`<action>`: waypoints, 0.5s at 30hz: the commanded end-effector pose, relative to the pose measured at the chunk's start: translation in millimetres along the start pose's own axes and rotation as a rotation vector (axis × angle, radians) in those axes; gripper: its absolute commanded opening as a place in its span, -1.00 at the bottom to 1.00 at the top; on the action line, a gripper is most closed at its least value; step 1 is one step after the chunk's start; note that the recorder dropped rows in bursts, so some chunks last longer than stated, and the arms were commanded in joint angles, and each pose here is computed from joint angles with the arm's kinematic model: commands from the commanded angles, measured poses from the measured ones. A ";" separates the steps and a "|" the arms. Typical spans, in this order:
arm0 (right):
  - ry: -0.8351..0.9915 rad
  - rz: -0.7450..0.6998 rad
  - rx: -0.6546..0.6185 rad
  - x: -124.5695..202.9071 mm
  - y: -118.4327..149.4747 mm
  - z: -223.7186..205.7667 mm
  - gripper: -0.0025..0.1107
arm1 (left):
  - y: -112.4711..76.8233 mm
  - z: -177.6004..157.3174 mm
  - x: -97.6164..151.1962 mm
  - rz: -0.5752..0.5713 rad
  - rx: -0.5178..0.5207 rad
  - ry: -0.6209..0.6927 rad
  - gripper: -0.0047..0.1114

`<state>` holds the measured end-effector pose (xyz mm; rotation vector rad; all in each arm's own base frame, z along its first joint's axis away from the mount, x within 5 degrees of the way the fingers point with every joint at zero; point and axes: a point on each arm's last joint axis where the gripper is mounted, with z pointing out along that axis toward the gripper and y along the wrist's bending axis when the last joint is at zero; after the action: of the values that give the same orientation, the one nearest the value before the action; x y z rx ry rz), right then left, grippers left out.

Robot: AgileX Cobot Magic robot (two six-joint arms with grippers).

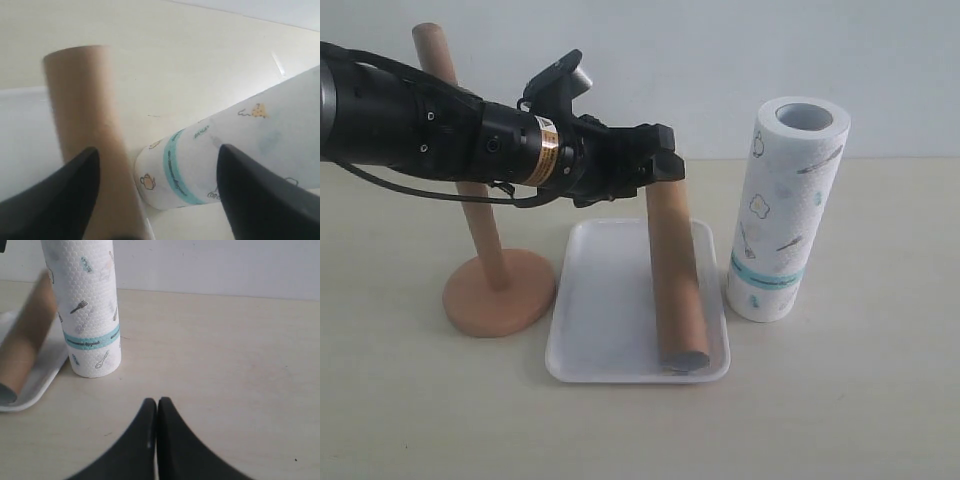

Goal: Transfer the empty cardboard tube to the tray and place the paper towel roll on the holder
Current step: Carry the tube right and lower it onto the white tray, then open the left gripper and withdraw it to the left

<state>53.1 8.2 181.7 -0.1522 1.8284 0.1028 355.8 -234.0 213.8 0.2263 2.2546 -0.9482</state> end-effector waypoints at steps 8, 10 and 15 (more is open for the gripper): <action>-0.016 -0.001 -0.001 -1.3 0.0 -0.4 -0.96 | -9.7 -0.1 3.4 -0.007 0.085 0.044 -0.33; -0.016 -0.001 -0.001 -1.3 0.0 -0.4 -0.96 | -15.5 -1.5 6.2 -0.004 0.145 0.078 -0.78; -0.016 -0.001 -0.001 -1.3 0.0 -0.4 -0.96 | -26.0 -13.7 5.8 0.130 0.178 0.118 -0.85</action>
<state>53.1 8.2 181.7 -0.1522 1.8284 0.1028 339.8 -243.1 219.5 0.4361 2.2609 -1.1034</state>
